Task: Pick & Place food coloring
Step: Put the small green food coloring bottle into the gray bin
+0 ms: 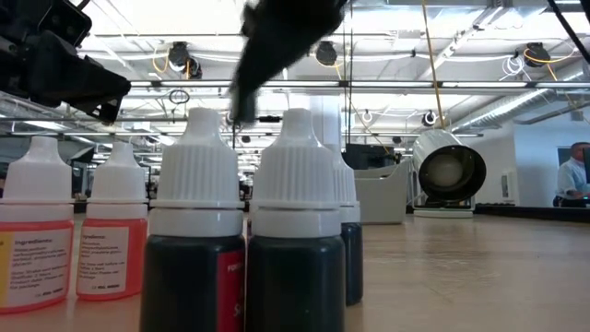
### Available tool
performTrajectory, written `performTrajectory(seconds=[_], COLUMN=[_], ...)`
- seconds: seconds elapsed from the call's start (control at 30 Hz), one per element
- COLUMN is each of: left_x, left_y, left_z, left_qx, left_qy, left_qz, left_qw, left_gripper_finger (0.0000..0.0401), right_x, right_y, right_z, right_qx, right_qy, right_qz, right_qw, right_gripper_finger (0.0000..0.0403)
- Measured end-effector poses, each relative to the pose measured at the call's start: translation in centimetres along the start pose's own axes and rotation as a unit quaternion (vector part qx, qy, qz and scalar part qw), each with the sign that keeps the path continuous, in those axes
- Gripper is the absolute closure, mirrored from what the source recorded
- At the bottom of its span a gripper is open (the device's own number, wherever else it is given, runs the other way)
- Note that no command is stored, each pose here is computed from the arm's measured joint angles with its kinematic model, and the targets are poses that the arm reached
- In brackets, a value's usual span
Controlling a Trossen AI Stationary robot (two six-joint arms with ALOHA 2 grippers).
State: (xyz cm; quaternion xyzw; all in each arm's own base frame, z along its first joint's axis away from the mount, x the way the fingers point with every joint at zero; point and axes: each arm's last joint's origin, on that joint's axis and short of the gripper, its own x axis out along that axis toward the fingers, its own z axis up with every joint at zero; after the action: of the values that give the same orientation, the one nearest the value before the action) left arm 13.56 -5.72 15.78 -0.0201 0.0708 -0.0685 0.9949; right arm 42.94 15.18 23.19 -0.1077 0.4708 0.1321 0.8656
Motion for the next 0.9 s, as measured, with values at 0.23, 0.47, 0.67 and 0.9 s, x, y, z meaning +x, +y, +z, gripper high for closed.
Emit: performTrajectory(seconds=[0.23, 0.47, 0.67, 0.9], left_x=[0.0, 0.0, 0.0, 0.0], left_y=[0.0, 0.0, 0.0, 0.1], left_z=[0.0, 0.0, 0.0, 0.0], left_qx=[0.0, 0.001, 0.004, 0.004], left_qy=[0.0, 0.0, 0.0, -0.001], left_qz=[0.0, 0.0, 0.005, 0.015], left_qw=[1.0, 1.0, 1.0, 1.0], left_gripper_finger=[0.0359, 0.0359, 0.0359, 0.0359], right_x=[-8.4, -13.8, -13.5, -9.1], right_y=[-4.1, -9.0, -11.3, -11.8], right_z=[-0.9, -8.8, -15.2, -19.1], right_qx=[0.008, 0.136, 0.236, 0.262], right_qy=[-0.035, -0.046, -0.087, -0.047], right_qz=[-0.091, -0.18, -0.227, -0.232], right_qw=[0.995, 0.973, 0.941, 0.936], right_gripper_finger=[0.0346, 0.0347, 0.0347, 0.0347])
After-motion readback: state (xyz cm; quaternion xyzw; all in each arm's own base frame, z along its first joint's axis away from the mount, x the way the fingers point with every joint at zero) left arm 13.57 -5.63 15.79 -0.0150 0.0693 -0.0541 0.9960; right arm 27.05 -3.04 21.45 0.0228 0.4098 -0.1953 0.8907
